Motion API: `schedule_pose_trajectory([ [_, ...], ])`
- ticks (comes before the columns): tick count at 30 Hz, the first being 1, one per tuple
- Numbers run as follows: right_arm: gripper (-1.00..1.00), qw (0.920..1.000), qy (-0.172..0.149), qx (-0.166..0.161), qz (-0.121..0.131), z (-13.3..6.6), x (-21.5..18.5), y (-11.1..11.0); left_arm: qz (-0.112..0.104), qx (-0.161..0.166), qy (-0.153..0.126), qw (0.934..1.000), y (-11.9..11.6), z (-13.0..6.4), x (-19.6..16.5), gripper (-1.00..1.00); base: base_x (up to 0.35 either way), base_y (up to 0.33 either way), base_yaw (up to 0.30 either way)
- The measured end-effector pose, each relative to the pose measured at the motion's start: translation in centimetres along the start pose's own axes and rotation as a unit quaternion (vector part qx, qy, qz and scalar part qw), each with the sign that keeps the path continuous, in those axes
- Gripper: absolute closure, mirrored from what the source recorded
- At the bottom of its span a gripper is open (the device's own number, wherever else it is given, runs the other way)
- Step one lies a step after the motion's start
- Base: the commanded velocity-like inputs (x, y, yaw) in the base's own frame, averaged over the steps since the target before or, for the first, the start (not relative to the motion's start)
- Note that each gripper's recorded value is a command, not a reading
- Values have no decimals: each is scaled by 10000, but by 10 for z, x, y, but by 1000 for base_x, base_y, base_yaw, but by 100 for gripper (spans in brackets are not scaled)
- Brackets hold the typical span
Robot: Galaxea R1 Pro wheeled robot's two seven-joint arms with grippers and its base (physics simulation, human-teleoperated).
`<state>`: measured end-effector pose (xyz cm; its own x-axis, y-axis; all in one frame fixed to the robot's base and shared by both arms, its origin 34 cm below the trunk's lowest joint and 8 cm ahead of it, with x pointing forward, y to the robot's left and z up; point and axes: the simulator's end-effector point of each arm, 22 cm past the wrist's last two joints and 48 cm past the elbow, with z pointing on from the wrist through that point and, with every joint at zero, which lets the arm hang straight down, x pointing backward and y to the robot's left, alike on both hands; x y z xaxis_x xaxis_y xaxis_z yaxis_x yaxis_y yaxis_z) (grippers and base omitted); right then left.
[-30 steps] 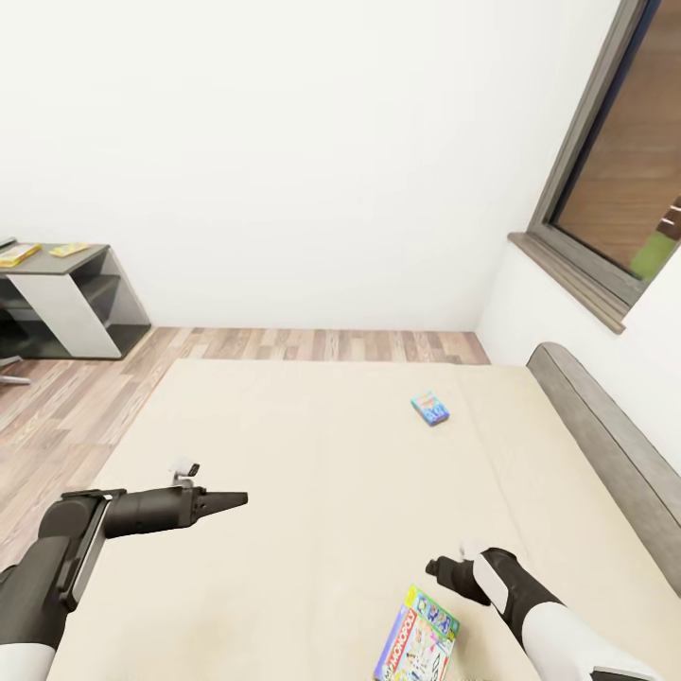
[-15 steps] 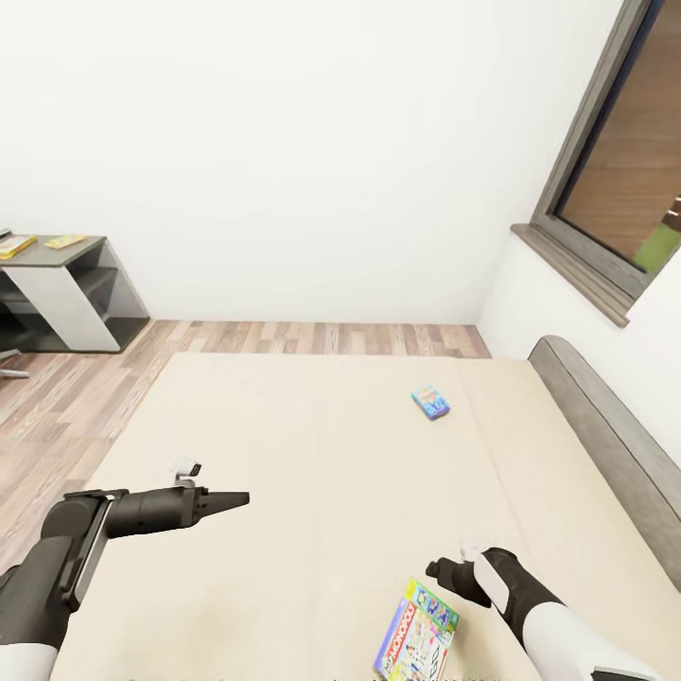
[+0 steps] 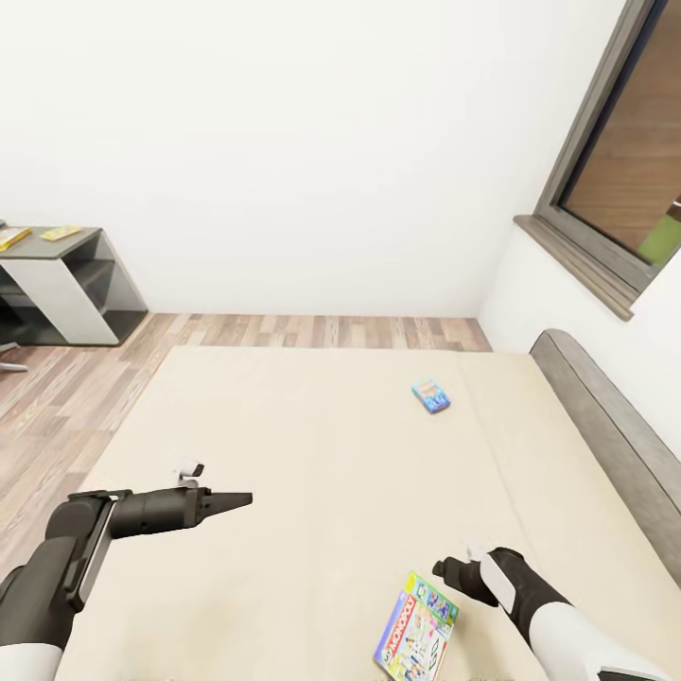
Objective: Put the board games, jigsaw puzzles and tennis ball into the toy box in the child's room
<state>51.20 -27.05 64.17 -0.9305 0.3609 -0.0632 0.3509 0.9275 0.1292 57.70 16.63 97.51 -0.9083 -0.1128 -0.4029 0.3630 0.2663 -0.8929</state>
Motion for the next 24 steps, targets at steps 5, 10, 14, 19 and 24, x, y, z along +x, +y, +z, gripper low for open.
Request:
schedule_pose_trajectory([
  [5,-100,10000,28,14,4,3,3,-1,-40,-12,11,10000,4,0,2,-100,0,0,0],
  [10,-100,10000,63,33,8,6,5,-3,-81,-17,21,10000,7,1,4,-100,0,0,0],
  [14,-100,10000,85,49,11,8,7,-5,-116,-13,31,9999,9,2,5,-100,0,0,0],
  [19,-100,9999,113,56,19,11,10,-5,-157,-14,43,9999,13,3,7,-100,0,0,0],
  [24,-100,9999,129,64,18,14,11,-6,-198,-20,55,9998,16,4,9,-100,0,0,0],
])
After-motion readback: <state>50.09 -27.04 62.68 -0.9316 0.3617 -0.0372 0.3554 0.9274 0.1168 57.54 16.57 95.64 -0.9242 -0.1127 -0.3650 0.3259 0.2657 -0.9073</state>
